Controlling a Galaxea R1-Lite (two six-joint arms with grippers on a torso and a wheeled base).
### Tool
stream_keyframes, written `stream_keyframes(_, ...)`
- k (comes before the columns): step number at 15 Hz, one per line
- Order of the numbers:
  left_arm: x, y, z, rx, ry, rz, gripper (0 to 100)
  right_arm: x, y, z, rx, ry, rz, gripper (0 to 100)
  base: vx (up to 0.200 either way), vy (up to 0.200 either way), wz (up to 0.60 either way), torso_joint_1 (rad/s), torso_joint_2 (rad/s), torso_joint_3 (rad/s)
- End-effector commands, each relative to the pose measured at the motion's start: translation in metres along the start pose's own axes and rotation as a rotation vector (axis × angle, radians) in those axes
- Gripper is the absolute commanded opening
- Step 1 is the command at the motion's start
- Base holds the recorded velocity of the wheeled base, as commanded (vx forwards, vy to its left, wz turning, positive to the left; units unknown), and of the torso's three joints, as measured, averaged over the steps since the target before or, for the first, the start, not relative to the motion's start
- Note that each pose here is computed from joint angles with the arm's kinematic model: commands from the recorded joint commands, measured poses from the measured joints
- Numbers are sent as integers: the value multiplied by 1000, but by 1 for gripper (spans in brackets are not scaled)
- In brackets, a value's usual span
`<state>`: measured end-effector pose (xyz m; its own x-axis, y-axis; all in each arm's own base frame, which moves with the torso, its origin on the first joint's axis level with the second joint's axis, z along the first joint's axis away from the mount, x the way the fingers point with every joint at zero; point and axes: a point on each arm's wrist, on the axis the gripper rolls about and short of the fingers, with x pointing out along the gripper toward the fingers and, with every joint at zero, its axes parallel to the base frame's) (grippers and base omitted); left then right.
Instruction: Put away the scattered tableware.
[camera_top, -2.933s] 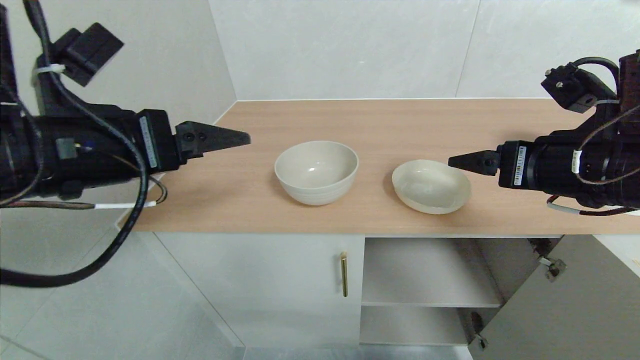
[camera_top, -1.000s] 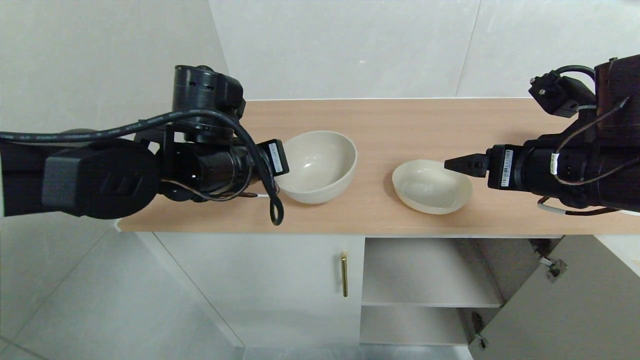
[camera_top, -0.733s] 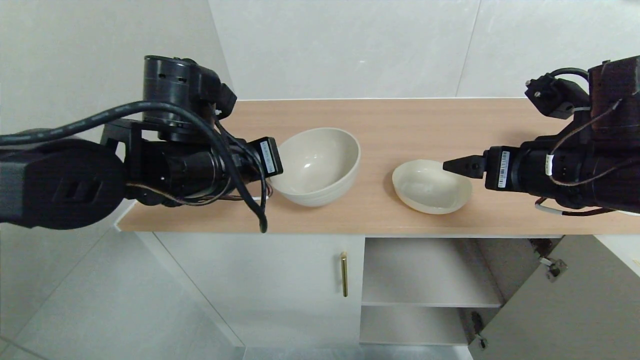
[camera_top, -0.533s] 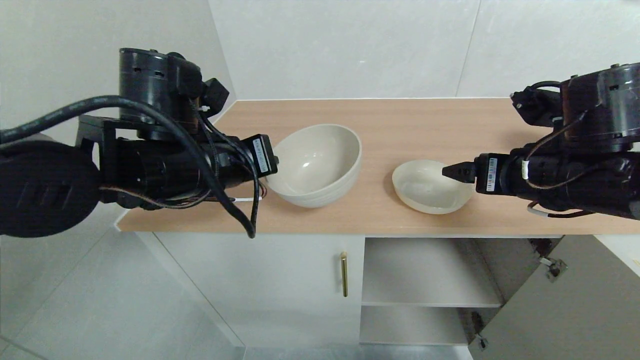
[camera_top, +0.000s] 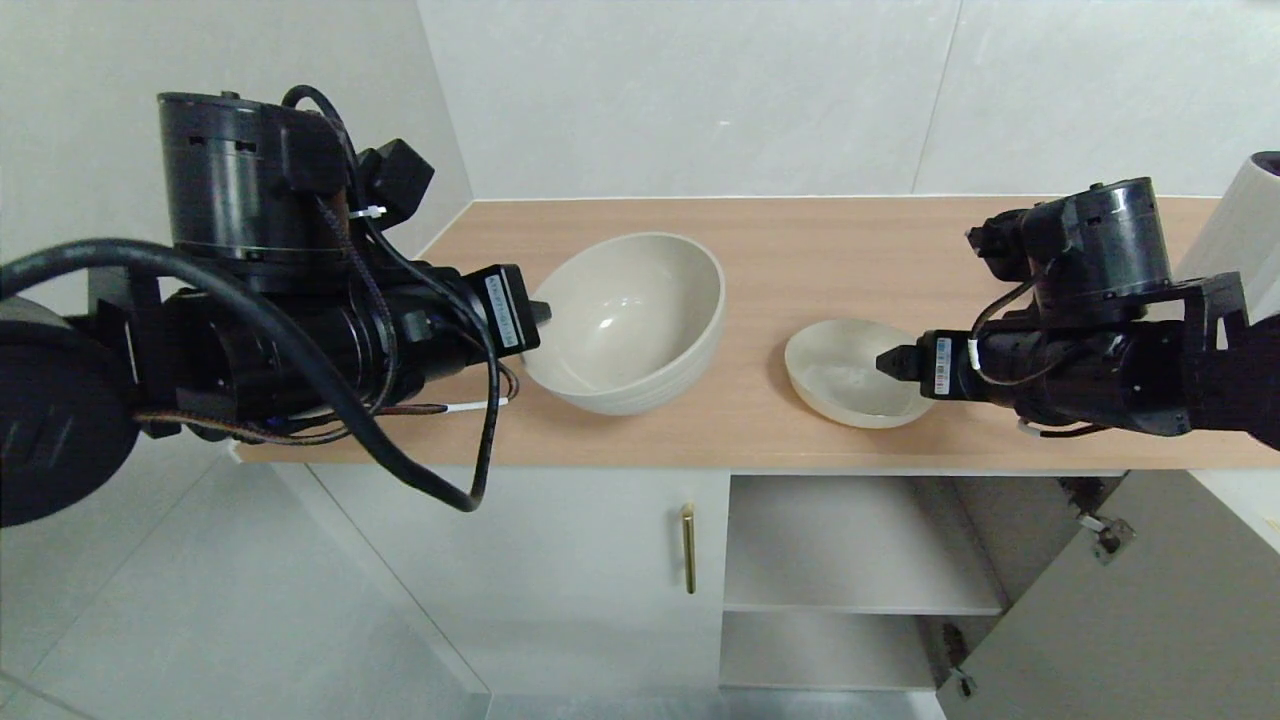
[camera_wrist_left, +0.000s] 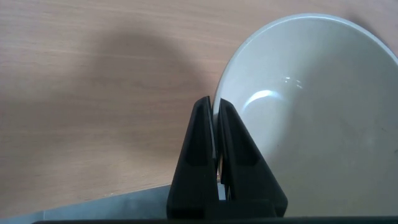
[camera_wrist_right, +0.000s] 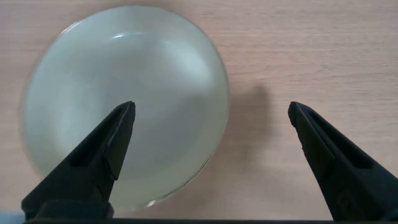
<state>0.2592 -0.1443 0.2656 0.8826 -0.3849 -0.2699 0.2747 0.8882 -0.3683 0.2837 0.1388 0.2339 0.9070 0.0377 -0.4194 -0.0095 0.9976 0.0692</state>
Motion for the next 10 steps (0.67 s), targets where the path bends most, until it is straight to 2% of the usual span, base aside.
stream_keyframes(1,-2,-1,1,-1,-4,-2,0,7,1,-2,-3,11,-7,100,0,0,0,0,0,0)
stream_keyframes(4,-2,-1,0,0,0,-4,0,11,-1,-3,-3,18,-17,100,0,0,0,0,0,0)
stream_keyframes(5,-2,-2,-1,1,1,-7,0,13,-1,-3,-1,20,-18,0,0,0,0,0,0,0)
stream_keyframes(10,-2,-2,-1,1,2,-8,0,11,-3,-1,5,12,-19,0,0,0,0,0,0,0)
